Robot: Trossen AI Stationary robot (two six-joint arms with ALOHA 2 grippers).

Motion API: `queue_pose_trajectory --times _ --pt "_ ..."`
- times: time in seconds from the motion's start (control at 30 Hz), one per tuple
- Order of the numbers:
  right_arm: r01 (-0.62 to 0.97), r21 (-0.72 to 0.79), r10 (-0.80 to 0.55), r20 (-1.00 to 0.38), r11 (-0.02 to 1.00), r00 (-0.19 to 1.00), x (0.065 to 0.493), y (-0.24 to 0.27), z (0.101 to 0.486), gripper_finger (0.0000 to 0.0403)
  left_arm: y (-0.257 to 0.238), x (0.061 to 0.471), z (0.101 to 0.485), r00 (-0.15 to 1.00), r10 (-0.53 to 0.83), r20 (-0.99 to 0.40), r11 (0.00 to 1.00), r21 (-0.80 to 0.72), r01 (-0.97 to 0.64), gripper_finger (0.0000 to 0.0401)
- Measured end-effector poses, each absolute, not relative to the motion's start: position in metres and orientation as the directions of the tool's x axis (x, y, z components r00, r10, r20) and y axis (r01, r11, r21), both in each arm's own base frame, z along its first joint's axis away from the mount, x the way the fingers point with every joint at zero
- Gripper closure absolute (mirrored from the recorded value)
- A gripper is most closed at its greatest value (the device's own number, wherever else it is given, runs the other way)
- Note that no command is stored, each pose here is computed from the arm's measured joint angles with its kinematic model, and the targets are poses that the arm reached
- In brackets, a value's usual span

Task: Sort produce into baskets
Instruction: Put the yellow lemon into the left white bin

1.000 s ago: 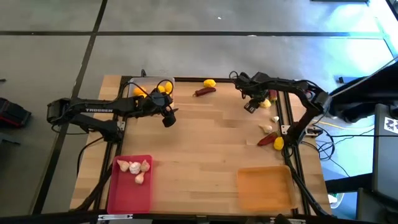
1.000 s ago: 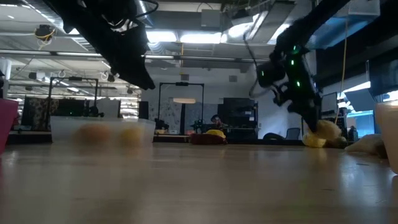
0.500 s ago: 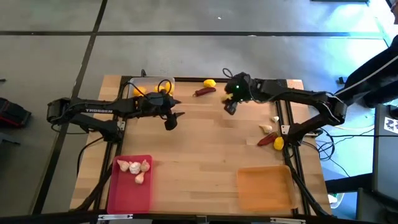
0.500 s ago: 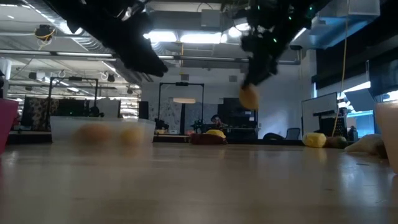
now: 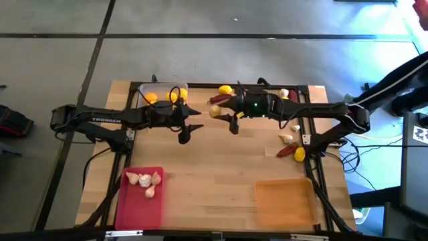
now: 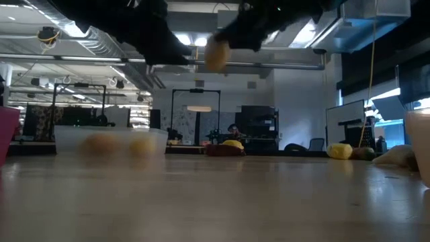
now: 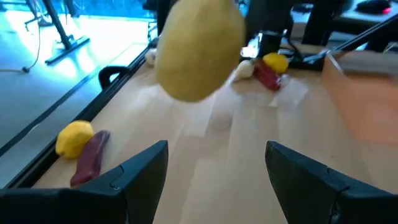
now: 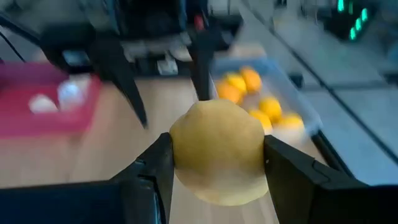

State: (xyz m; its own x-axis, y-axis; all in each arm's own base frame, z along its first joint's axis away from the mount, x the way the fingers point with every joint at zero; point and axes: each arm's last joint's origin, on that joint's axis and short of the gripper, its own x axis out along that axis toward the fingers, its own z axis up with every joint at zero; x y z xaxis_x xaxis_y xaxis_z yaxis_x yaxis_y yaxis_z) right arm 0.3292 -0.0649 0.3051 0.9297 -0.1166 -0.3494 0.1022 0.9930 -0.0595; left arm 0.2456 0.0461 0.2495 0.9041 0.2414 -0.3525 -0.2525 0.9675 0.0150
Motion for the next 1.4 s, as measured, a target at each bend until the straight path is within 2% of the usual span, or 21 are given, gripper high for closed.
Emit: queue_pose_trajectory --times 0.3,0.6,1.4 --pt "0.039 -0.068 -0.056 -0.270 0.997 0.961 0.350 -0.050 0.297 0.0221 0.041 0.249 0.257 0.935 0.230 -0.271 0.972 0.011 -0.236 0.0136" --pt "-0.023 -0.055 0.010 -0.215 0.998 0.977 0.359 -0.046 0.294 0.0221 0.037 0.255 0.251 0.933 0.215 -0.290 0.977 0.065 -0.204 0.0136" --pt "-0.074 -0.039 0.065 -0.178 0.997 0.982 0.361 -0.044 0.296 0.0221 0.031 0.257 0.257 0.950 0.219 -0.222 0.973 0.125 -0.195 0.0136"
